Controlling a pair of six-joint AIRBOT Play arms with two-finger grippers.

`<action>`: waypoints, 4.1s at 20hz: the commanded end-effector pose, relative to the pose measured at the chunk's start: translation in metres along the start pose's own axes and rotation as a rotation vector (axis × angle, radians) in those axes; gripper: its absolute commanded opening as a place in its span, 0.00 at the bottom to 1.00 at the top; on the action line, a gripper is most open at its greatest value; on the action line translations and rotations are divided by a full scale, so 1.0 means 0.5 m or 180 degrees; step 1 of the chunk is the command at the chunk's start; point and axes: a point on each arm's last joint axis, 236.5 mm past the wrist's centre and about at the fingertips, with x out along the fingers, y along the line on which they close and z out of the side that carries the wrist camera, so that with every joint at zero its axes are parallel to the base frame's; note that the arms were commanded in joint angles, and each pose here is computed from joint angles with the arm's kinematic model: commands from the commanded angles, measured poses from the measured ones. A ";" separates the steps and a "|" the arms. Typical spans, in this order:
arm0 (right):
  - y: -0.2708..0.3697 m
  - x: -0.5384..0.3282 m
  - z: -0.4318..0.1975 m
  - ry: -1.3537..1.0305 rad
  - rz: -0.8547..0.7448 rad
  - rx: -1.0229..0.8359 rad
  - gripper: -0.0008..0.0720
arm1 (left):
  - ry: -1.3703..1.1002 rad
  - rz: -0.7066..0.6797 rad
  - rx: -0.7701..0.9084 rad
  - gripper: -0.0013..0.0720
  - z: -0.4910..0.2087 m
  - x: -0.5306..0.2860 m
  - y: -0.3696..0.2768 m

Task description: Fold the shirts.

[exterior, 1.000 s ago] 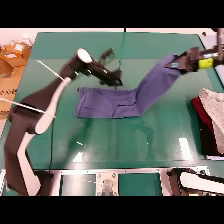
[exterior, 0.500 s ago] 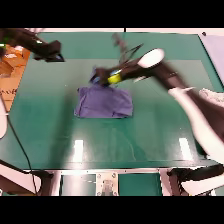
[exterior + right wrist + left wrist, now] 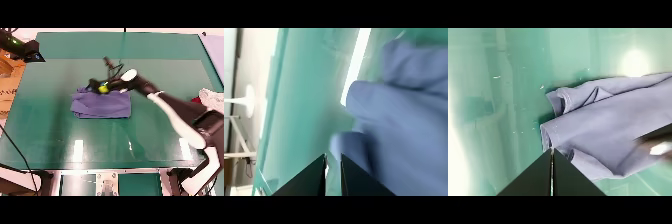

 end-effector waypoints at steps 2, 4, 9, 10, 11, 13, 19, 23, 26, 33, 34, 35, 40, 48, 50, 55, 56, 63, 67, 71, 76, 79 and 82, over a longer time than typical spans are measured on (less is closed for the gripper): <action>-0.151 -0.289 0.074 -0.0091 -0.0568 0.0130 0.21 | -0.0005 0.0023 0.0035 0.05 0.000 -0.003 0.008; -0.254 -0.379 0.046 -0.0025 -0.0909 0.0327 0.63 | -0.0006 0.0023 0.0034 0.05 0.000 -0.003 0.008; -0.418 -0.333 -0.120 0.0347 -0.0989 0.0518 0.81 | -0.0006 0.0021 -0.0016 0.05 0.000 -0.003 0.007; -0.424 -0.304 -0.138 0.0357 -0.0916 0.0522 0.81 | -0.0008 0.0021 -0.0038 0.05 0.000 -0.003 0.007; -0.422 -0.272 -0.151 0.0363 -0.0823 0.0527 0.81 | -0.0006 0.0021 -0.0038 0.05 0.000 -0.003 0.007; -0.388 -0.202 -0.160 0.0384 -0.0540 0.0471 0.81 | -0.0006 0.0021 -0.0039 0.05 0.000 -0.003 0.007; -0.233 -0.095 -0.116 0.0289 0.0000 0.0159 0.04 | 0.0025 0.0018 -0.0028 0.05 -0.005 -0.003 0.007; -0.035 -0.246 0.066 -0.0324 0.0322 -0.0206 0.04 | 0.0023 0.0018 -0.0026 0.05 -0.005 -0.003 0.007; 0.050 -0.486 0.239 -0.1216 0.0359 -0.0156 0.04 | 0.0025 0.0015 -0.0027 0.05 -0.005 -0.003 0.006; -0.132 -1.026 0.372 -0.2970 -0.0088 0.0568 0.04 | 0.0079 -0.0015 -0.0058 0.05 -0.013 -0.003 0.002; -0.169 -1.085 0.364 -0.3153 -0.0217 0.0635 0.04 | 0.0083 -0.0015 -0.0057 0.05 -0.013 -0.003 0.002; -0.205 -1.144 0.353 -0.3340 -0.0359 0.0696 0.04 | 0.0081 -0.0015 -0.0051 0.05 -0.013 -0.003 0.002; -0.326 -1.317 0.271 -0.3743 -0.0962 0.0927 0.04 | 0.0073 -0.0014 -0.0053 0.05 -0.012 -0.003 0.002; -0.406 -1.352 0.028 -0.3058 -0.1890 0.1928 0.03 | 0.0183 -0.0029 -0.0087 0.05 -0.028 -0.004 -0.001; -0.370 -1.383 -0.031 -0.3099 -0.2244 0.2051 0.03 | 0.0182 -0.0029 -0.0141 0.05 -0.028 -0.004 -0.001; -0.397 -1.360 -0.266 -0.2418 -0.3244 0.2966 0.03 | 0.0179 -0.0055 -0.0140 0.05 -0.028 -0.004 -0.004; -0.415 -1.337 -0.308 -0.2296 -0.3298 0.3187 0.03 | 0.0179 -0.0063 -0.0137 0.05 -0.027 -0.004 -0.006; -0.529 -1.165 -0.564 -0.1074 -0.3482 0.4197 0.28 | 0.0166 -0.0282 -0.0126 0.05 -0.025 -0.005 -0.038; -0.523 -1.158 -0.574 -0.0892 -0.3407 0.4231 0.95 | 0.0285 -0.0444 -0.0185 0.05 -0.043 0.014 -0.051; -0.449 -1.207 -0.349 -0.1523 -0.3126 0.3374 0.94 | 0.0069 -0.0673 -0.0197 0.05 -0.014 0.006 -0.087; -0.332 -1.065 -0.128 -0.1421 -0.2735 0.2108 0.04 | -0.0163 -0.0485 0.0192 0.05 -0.028 -0.069 -0.167; -0.272 -0.910 -0.107 -0.0863 -0.2623 0.1341 0.03 | -0.0010 -0.0487 0.0410 0.05 -0.108 -0.064 -0.241; -0.219 -0.737 -0.180 -0.0553 -0.2439 0.0709 0.03 | 0.0305 -0.0421 0.0506 0.05 -0.257 -0.011 -0.285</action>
